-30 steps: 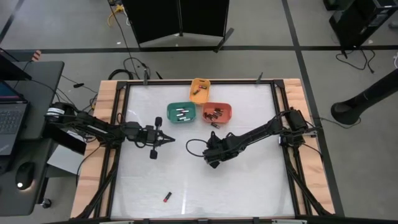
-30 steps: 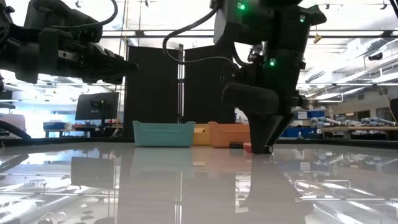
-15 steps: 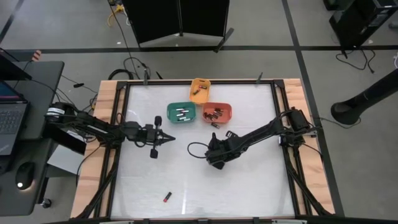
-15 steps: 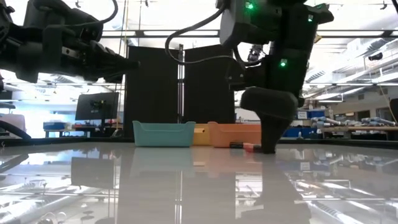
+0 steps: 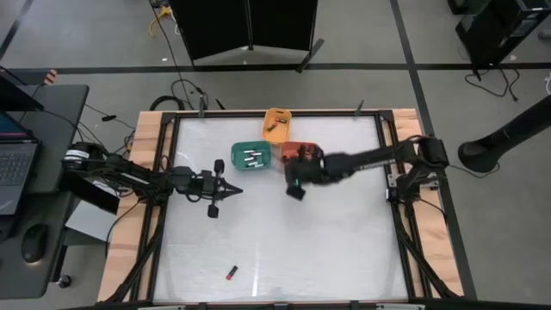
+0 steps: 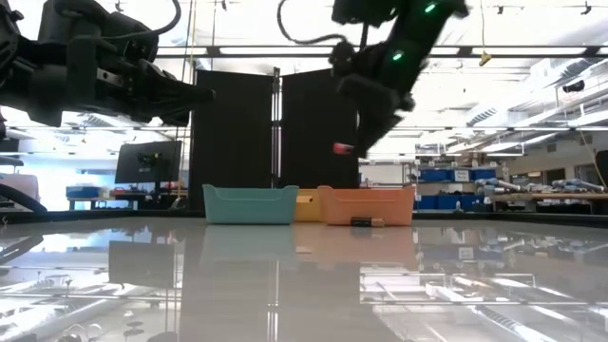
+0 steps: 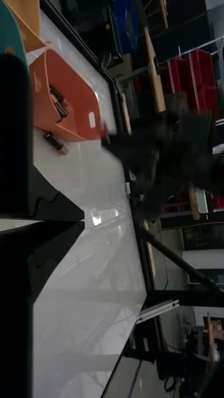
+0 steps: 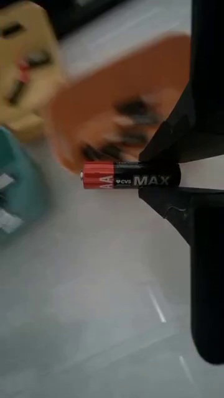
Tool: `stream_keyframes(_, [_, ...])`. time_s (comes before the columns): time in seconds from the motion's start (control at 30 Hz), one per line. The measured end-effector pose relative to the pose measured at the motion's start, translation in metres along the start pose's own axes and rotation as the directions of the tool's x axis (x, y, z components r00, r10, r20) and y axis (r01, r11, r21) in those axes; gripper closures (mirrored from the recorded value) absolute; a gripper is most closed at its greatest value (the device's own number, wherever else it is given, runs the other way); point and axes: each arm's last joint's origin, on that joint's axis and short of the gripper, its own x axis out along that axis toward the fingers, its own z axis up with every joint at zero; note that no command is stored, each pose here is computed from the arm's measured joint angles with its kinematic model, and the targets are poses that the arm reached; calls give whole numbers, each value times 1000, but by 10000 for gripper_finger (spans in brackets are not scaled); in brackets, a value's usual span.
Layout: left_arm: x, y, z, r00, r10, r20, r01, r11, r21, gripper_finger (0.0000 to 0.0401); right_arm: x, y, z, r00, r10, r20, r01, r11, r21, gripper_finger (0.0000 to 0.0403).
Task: Sort batteries
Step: Put the red battery into the yellow bin
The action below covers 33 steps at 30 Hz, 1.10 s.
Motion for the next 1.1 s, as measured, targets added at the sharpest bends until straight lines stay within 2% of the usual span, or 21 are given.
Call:
stream_keyframes(0.17, [0,0,1,1000,2,11,-2,1000,0,384,23,-49,36,995,63,82,-63,998,-9,346])
stream_keyframes(0.47, [1,0,2,1000,4,19,-4,1000,2,384,68,-122,80,993,87,80,-84,996,-33,346])
stream_keyframes(0.63, [1,0,2,1000,8,16,-8,1000,1,384,100,-139,94,995,102,25,-100,993,-59,346])
stream_keyframes(0.8, [1,0,2,1000,7,12,-7,1000,1,384,128,-149,101,992,100,-83,-107,989,-97,346])
stream_keyframes(1.1, [1,0,2,1000,7,10,-7,1000,3,384,162,-161,101,969,182,-169,-196,978,-76,346])
